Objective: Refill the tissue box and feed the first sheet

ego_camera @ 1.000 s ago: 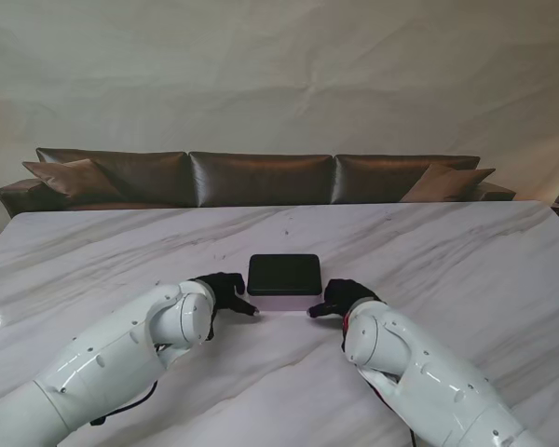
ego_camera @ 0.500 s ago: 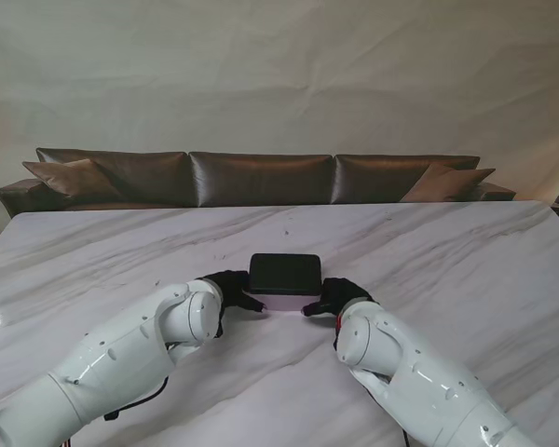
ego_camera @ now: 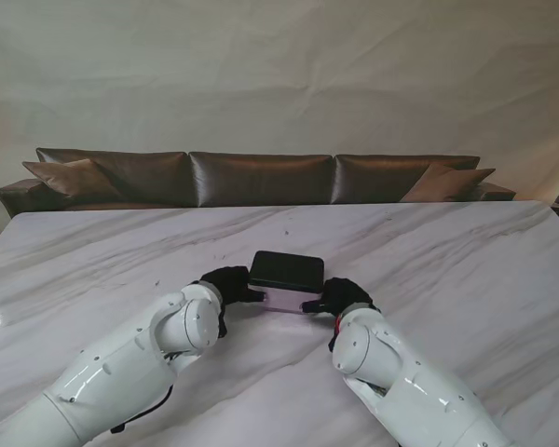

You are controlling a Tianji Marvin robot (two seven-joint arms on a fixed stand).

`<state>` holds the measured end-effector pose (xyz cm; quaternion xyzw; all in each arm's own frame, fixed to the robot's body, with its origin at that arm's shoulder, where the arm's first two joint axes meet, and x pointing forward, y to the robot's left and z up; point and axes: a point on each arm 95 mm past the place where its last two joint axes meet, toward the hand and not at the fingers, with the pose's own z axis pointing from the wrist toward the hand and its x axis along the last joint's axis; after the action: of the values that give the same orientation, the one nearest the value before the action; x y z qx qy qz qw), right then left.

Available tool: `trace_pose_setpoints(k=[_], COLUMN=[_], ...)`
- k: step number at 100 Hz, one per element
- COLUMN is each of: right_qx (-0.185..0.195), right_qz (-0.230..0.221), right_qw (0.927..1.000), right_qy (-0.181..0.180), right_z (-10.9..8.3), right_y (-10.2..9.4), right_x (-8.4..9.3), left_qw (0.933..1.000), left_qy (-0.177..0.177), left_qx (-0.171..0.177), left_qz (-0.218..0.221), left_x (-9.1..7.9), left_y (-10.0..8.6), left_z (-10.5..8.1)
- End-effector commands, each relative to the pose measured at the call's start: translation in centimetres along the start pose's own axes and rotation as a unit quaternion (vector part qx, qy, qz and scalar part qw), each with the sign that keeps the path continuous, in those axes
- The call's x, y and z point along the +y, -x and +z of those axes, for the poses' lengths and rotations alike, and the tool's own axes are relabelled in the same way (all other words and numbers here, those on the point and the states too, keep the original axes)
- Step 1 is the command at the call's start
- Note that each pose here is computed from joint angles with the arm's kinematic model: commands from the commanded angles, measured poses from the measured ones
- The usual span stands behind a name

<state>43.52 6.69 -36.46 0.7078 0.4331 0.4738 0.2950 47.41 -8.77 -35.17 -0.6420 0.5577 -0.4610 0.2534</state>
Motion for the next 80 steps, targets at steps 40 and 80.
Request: trace_pose_setpoints(k=[40,80], right_qx=[0.054,0.043], right_qz=[0.017,0.038], right_qw=[0.9981,0.9981], right_qy=[0.024,0.024], right_z=[-2.9,-2.6], right_y=[-2.9,-3.0], right_x=[1.2,2.0], left_qw=[0.9976,0.9974], left_qy=[-0.026,-0.025], left_qx=[0.048,0.032], left_qz=[-0.043,-0.059], left_x=[-1.5,-2.1], left_y=[-2.5,-1.8], left_z=[-2.6,-3.2])
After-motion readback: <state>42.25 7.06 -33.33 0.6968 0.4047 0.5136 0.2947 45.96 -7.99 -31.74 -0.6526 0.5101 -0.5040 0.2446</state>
